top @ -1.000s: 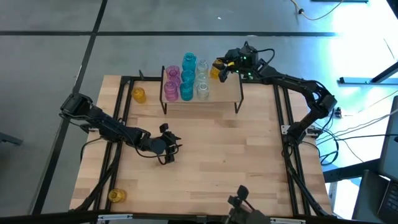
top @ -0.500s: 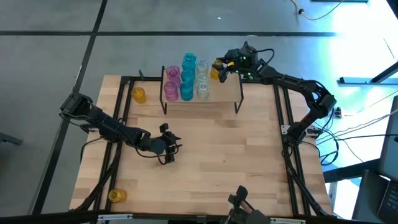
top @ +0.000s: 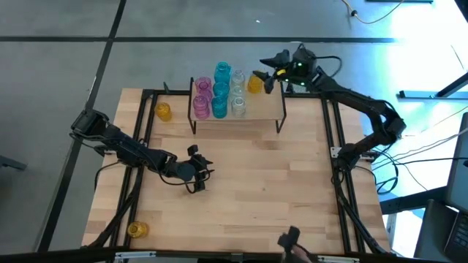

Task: Sort vases onto shelf
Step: Put the top yellow flower vase on the shelf aligned with the other yellow flower vase

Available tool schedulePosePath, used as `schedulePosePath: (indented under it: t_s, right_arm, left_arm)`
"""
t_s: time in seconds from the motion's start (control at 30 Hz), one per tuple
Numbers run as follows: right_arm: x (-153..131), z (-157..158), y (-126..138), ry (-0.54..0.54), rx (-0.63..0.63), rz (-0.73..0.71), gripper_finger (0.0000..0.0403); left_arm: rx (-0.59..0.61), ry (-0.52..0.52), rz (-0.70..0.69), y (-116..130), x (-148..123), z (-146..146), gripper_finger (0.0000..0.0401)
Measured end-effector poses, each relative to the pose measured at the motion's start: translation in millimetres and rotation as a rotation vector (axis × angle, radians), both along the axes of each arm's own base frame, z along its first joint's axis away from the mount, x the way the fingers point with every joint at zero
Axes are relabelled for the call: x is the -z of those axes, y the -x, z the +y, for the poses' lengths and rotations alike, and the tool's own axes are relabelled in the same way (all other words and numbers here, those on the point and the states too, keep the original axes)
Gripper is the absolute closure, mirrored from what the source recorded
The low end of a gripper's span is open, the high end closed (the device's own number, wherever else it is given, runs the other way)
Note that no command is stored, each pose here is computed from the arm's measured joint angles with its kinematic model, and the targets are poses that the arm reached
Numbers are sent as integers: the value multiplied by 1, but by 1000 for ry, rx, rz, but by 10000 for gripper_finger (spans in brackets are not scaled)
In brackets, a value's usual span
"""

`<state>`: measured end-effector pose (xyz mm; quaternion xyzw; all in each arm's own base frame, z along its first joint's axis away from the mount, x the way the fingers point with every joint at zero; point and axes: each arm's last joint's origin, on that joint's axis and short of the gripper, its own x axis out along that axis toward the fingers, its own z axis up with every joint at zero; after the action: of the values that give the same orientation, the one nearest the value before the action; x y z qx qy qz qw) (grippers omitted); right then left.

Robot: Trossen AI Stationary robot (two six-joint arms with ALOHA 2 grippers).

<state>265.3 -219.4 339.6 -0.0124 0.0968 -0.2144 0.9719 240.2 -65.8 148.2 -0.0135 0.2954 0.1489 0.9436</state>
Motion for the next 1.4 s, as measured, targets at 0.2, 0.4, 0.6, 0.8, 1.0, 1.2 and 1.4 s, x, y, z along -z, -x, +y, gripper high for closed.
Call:
schedulePosePath:
  t_s: [0.2, 0.4, 0.6, 0.8, 1.0, 1.2, 1.4]
  right_arm:
    - [-22, 47, 11, 6, -199, 56, 137]
    - [0, 117, -3, -8, -446, 252, 136]
    - [44, 173, -13, 38, -495, 389, 136]
    - [73, 220, -8, 45, -493, 504, 136]
    - [80, 265, 1, 28, -614, 517, 136]
    - [110, 292, 15, 15, -705, 542, 136]
    - [149, 291, 27, -20, -719, 486, 136]
  left_arm:
    - [3, -6, 2, 0, 0, 0, 264]
    - [33, 16, 16, 0, 0, -1, 264]
    - [7, 61, 125, 6, -29, -3, 264]
    - [-96, 48, 221, 18, -70, -3, 264]
    - [-198, 66, 281, 28, -102, 6, 264]
    - [-309, 57, 389, 38, -130, 21, 264]
    - [-477, 69, 508, 50, -144, 46, 264]
